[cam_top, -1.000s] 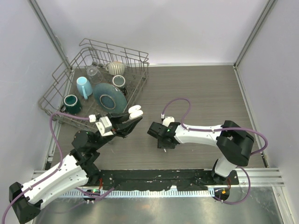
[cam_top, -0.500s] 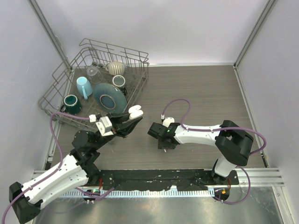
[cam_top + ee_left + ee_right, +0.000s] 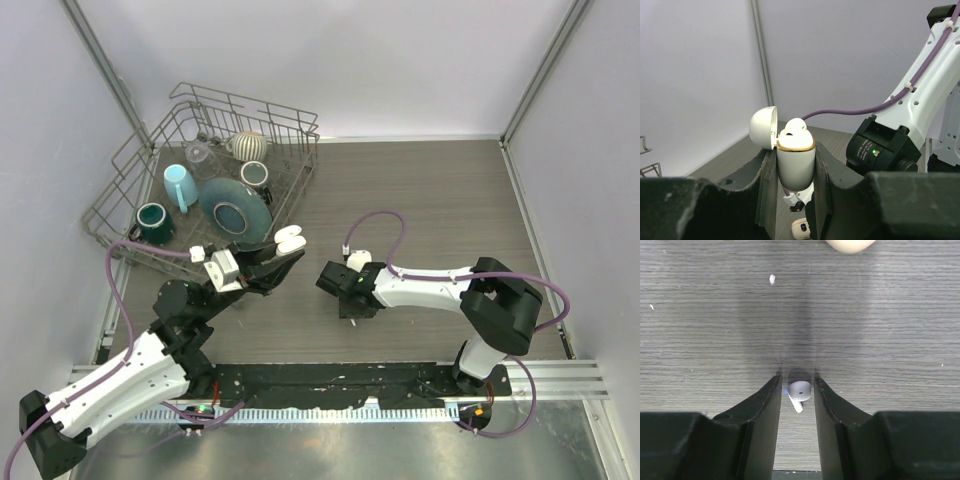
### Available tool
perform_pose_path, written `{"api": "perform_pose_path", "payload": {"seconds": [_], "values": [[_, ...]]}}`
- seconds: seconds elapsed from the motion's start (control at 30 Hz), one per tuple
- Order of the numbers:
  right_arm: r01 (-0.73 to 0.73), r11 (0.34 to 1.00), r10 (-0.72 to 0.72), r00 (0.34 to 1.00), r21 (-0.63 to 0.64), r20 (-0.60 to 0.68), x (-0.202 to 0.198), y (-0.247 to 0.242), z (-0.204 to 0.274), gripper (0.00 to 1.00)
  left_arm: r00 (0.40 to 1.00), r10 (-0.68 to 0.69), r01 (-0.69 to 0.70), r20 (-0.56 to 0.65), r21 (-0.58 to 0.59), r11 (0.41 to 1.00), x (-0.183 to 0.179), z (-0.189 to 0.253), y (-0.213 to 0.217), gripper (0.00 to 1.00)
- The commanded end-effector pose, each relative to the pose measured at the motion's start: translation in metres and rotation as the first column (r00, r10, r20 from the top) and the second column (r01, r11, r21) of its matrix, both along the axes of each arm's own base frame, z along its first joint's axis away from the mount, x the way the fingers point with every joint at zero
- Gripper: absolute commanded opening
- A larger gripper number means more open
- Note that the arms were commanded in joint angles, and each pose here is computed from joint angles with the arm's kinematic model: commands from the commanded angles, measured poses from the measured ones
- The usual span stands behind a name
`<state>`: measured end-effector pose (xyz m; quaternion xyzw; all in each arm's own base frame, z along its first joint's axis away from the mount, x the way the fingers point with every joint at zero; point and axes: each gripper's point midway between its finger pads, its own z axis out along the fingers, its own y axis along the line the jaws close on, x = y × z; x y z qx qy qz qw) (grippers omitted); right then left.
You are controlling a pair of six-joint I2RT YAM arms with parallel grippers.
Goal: Insert the wireless bluetooth earbuds into the charging case
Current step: Pick up the earbud from the center of the board.
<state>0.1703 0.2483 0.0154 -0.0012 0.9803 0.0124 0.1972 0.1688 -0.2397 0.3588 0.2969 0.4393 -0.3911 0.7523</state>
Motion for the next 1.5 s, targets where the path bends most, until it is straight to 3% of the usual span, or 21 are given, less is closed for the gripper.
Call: {"api": "perform_pose_path", "payload": {"seconds": [0.0, 0.5, 0.83, 1.0, 1.27, 1.47], "values": [[-0.032, 0.998, 0.032, 0.999, -0.049, 0.005, 0.003, -0.006, -0.007, 0.38, 0.999, 0.01, -0.009, 0.037, -0.039, 0.999, -0.003, 0.015, 0.006, 0.0], [-0.032, 0.998, 0.032, 0.999, -0.058, -0.007, 0.002, -0.007, -0.01, 0.29, 0.999, 0.008, -0.007, 0.034, -0.037, 0.999, -0.002, 0.013, 0.005, 0.0], [-0.025, 0.997, 0.026, 1.0, -0.068, 0.012, 0.005, -0.009, -0.005, 0.02, 0.999, 0.004, -0.003, 0.032, -0.041, 0.999, -0.003, 0.015, 0.005, 0.0], [-0.014, 0.999, 0.016, 0.999, -0.05, 0.043, 0.01, -0.007, 0.004, 0.01, 1.0, 0.0, 0.001, 0.03, -0.04, 0.999, -0.002, 0.015, 0.003, 0.0], [0.005, 0.992, -0.033, 0.975, 0.128, 0.218, 0.027, -0.001, 0.057, 0.01, 1.0, -0.005, 0.006, 0.028, -0.046, 0.999, -0.001, 0.016, 0.001, 0.0], [0.037, 0.956, -0.153, 0.908, 0.29, 0.39, 0.042, -0.012, 0.113, 0.01, 1.0, -0.006, 0.008, 0.03, -0.052, 0.999, 0.0, 0.017, 0.0, 0.0]]}}
